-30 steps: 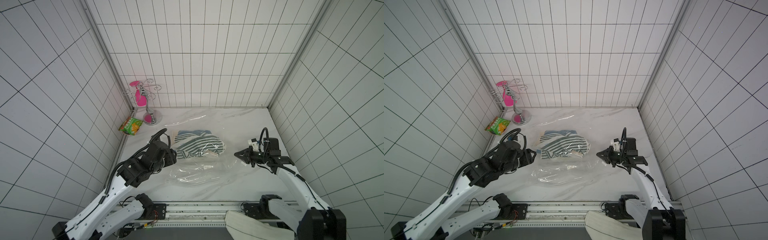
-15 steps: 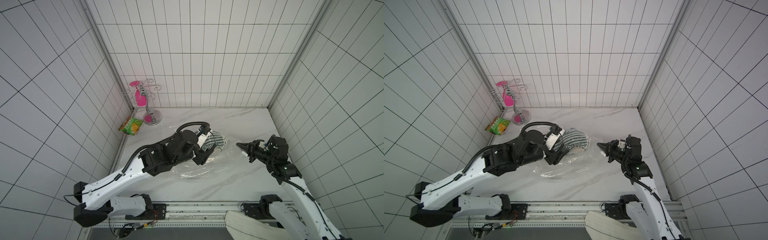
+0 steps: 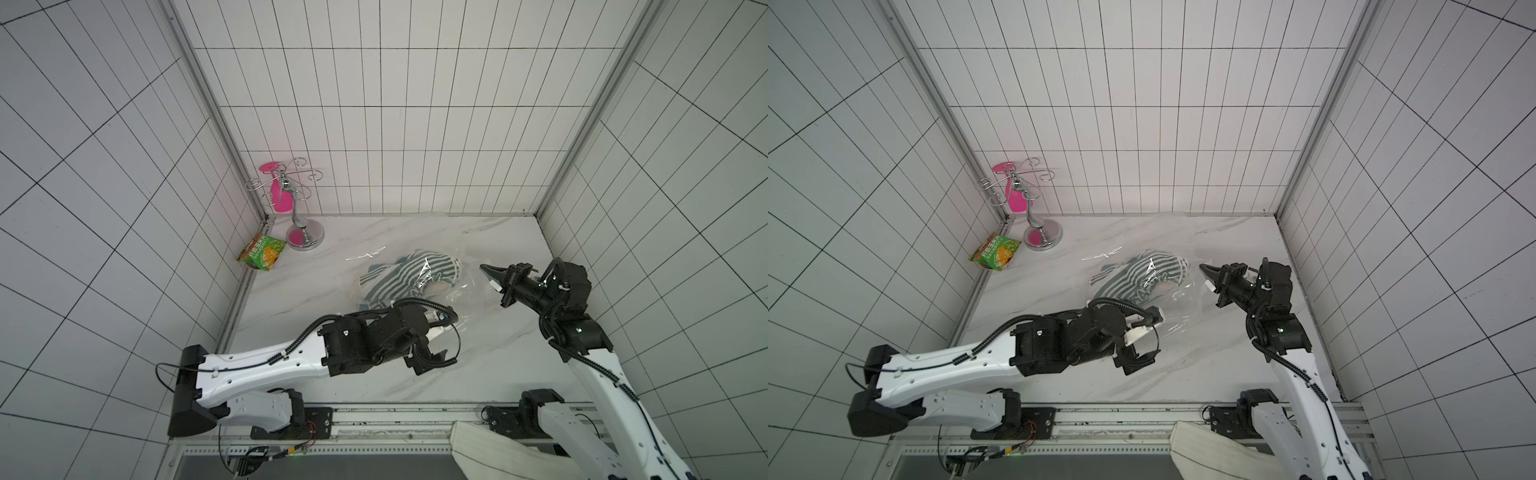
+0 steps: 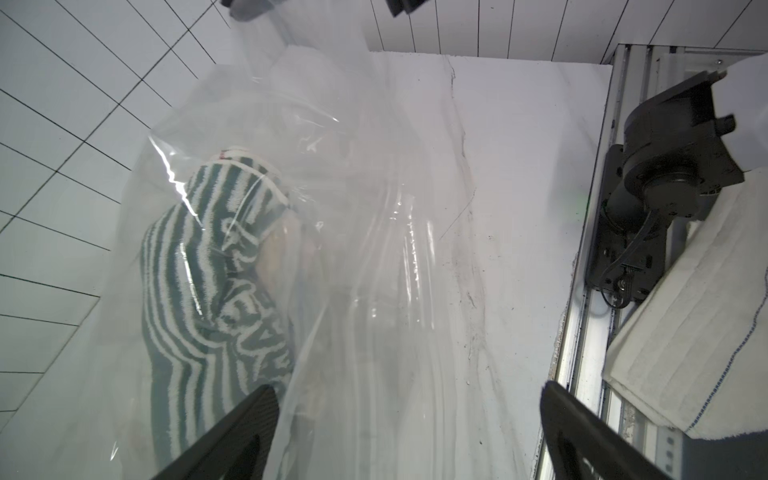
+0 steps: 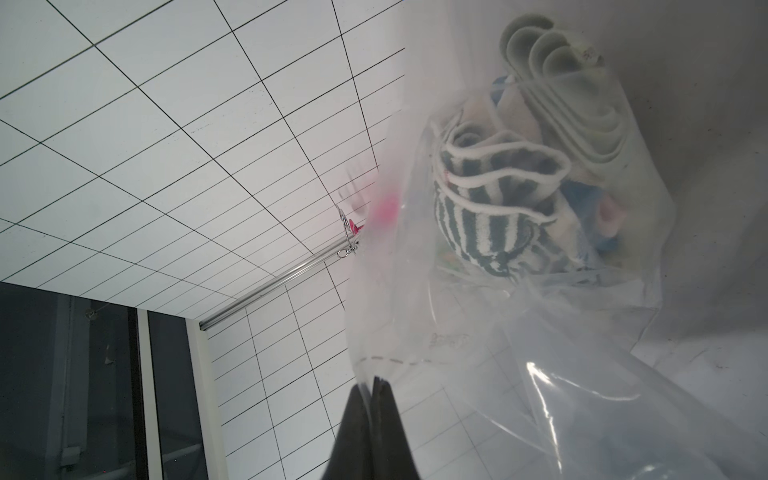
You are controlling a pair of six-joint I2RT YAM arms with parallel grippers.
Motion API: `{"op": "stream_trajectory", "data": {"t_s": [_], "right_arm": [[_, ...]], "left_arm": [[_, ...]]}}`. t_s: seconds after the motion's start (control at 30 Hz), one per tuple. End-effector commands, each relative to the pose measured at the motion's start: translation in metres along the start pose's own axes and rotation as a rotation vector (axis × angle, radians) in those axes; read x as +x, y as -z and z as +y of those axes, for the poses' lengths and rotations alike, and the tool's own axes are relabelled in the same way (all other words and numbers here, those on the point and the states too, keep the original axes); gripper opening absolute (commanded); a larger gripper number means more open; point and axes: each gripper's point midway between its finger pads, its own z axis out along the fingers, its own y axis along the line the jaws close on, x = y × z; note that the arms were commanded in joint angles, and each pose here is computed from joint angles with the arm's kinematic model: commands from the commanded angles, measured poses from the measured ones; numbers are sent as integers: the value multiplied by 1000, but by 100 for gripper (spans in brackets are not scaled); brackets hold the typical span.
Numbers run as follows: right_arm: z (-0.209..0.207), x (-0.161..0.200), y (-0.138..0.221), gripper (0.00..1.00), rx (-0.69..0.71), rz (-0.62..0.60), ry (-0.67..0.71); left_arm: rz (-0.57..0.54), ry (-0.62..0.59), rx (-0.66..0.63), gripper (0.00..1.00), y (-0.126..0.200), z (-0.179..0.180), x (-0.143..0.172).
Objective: Place the folded towel into the vacuum bag
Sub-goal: Adjust the vacuum bag at the center of the board.
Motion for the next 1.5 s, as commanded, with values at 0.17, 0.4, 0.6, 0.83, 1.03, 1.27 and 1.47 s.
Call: {"op": "stream_trajectory", "data": {"t_s": [0.17, 0.4, 0.6, 0.83, 1.03, 1.27, 1.47], "right_arm": [[45, 15, 5, 0, -149, 33, -37], [53, 15, 3, 0, -166, 34, -33], [55, 14, 3, 0, -174, 34, -39], [53, -2, -1, 0, -146, 20, 44], [36, -16, -3, 19, -35, 57, 306], [-24, -27, 5, 35, 140, 98, 565], [-42, -37, 31, 42, 285, -14, 863]], "left_arm": [[190, -96, -174, 98, -34, -13, 70], [250, -304, -651, 95, -21, 45, 85], [132, -352, -759, 52, 6, 64, 64], [149, -346, -738, 0, 32, 98, 68], [146, -250, -641, 0, 51, 125, 86], [132, -158, -551, 0, 59, 140, 108], [133, -49, -559, 0, 69, 158, 122]]}}
